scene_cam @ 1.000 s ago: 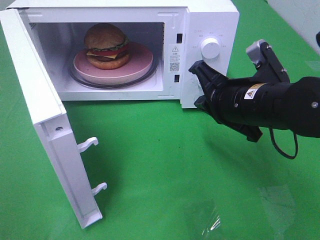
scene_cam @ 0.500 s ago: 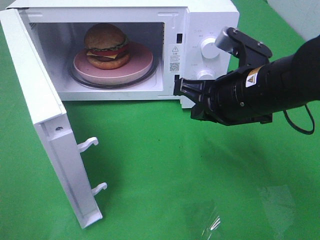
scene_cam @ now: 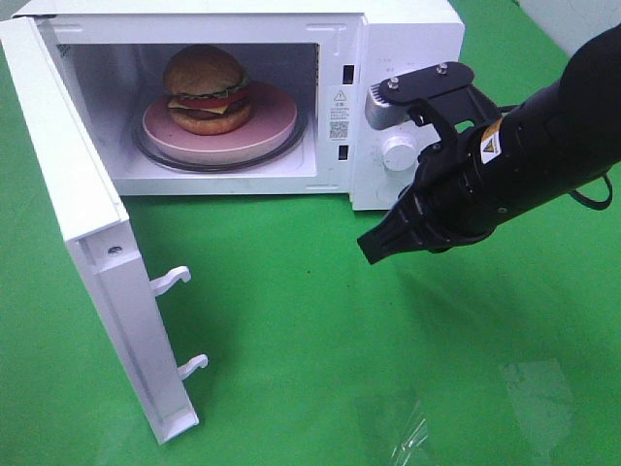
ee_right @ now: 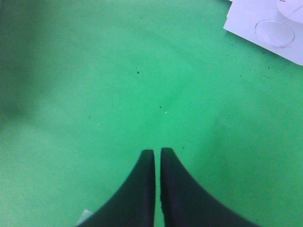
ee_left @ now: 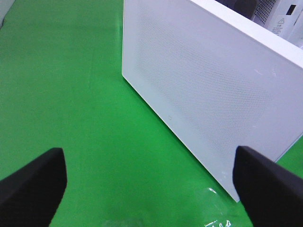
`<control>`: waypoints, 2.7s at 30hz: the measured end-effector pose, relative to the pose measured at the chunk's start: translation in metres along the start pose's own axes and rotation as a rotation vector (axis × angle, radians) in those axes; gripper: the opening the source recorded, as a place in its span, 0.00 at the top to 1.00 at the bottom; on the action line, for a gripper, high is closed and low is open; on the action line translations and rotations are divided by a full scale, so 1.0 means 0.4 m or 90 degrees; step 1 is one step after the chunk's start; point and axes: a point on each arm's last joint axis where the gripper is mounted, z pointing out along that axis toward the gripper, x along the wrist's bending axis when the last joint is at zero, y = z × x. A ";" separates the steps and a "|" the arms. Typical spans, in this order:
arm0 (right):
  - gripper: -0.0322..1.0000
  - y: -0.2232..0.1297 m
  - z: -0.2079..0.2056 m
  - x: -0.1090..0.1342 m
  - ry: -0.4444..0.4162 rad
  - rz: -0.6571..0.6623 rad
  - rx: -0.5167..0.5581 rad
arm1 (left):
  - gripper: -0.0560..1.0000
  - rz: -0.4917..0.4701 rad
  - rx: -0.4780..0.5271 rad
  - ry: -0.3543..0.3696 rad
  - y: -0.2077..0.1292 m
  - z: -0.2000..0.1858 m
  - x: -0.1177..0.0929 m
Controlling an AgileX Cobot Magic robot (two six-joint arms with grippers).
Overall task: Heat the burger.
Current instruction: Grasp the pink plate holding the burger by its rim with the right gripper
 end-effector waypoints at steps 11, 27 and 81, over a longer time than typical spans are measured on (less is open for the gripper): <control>0.92 -0.018 -0.001 0.001 0.013 -0.260 0.052 | 0.13 0.000 0.000 0.000 0.000 0.000 0.000; 0.87 -0.020 -0.001 -0.007 0.011 -0.631 0.061 | 0.13 0.000 0.000 0.000 0.000 0.000 0.000; 0.08 0.266 0.259 0.083 -0.115 -0.865 -0.104 | 0.13 0.000 0.000 0.000 0.000 0.000 0.000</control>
